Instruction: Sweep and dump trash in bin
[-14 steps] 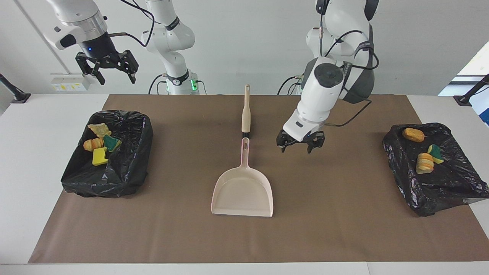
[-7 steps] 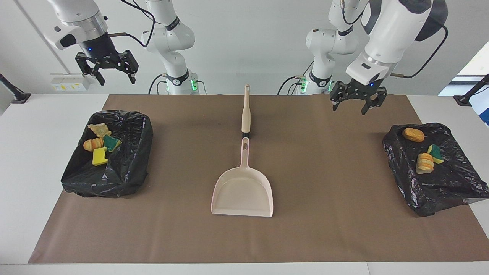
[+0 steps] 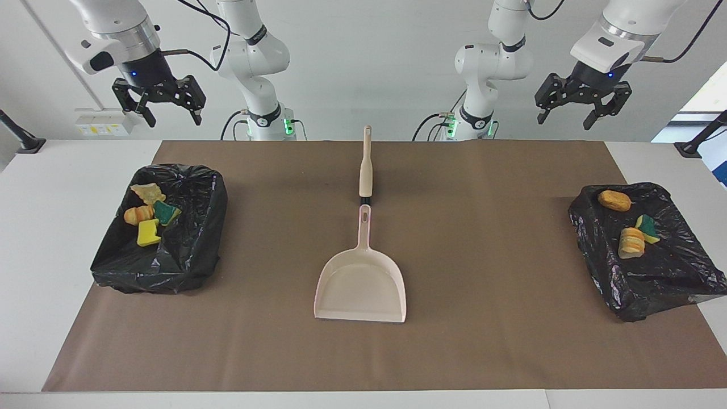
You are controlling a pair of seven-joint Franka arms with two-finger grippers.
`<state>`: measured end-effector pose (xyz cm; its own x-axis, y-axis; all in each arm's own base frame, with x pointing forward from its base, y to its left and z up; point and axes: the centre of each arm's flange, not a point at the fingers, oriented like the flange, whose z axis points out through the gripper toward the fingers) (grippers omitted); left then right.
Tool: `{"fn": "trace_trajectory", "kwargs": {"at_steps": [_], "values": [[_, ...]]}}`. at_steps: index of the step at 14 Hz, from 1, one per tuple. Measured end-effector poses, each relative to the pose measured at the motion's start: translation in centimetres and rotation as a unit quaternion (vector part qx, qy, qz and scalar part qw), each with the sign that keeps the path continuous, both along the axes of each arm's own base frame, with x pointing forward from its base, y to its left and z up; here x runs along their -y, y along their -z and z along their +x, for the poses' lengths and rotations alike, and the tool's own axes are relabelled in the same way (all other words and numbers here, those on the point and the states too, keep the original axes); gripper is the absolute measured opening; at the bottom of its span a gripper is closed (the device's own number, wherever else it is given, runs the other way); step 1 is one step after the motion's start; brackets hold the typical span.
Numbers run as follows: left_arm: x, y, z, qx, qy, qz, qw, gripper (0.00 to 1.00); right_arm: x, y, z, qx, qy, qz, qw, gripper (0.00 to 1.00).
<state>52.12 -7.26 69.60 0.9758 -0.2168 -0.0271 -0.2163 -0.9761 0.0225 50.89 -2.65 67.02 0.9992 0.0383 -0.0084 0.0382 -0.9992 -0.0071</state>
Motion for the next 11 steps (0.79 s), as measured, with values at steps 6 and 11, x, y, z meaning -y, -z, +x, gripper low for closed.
{"fn": "trace_trajectory", "kwargs": {"at_steps": [6, 11], "values": [[0.27, -0.03, 0.02, -0.006, 0.003, 0.001, 1.000, 1.00, 0.04, 0.05, 0.00, -0.001, 0.000, -0.001, 1.000, 1.00], [-0.26, -0.21, 0.04, -0.003, -0.002, 0.001, 1.000, 1.00, 0.07, 0.05, 0.00, -0.001, 0.001, -0.001, 1.000, 1.00]]}}
